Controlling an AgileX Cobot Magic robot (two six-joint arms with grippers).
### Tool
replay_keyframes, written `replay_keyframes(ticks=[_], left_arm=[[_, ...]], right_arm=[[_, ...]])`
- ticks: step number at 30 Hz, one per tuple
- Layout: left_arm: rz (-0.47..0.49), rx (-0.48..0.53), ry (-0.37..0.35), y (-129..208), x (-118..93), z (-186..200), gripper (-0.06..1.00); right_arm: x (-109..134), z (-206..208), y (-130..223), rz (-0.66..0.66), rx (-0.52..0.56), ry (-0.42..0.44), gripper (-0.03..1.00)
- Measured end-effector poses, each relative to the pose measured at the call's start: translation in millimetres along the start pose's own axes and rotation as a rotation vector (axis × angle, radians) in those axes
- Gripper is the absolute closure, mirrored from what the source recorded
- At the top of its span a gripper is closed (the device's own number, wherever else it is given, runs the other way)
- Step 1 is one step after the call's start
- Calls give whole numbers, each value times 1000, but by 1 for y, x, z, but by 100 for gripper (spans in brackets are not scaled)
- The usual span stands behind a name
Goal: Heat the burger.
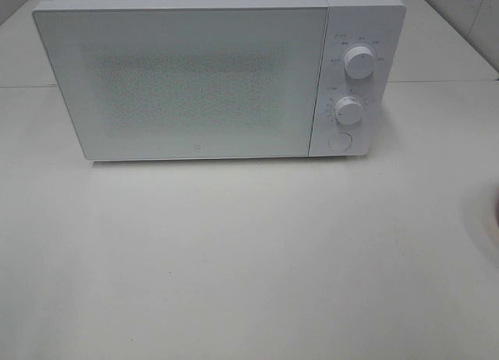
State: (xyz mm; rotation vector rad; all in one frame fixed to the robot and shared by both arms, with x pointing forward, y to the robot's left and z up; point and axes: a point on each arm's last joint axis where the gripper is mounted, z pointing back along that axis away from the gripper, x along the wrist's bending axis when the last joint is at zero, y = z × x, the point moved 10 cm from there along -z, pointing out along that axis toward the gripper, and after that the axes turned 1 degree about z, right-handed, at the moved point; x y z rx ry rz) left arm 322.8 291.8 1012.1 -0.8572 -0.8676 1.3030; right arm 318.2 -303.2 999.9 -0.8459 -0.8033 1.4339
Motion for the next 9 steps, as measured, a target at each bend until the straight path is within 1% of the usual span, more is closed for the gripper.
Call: replay_keyframes(ticks=[9], left_arm=[[0,0,0,0,0,0,-5]], right_arm=[[0,0,0,0,0,0,51]])
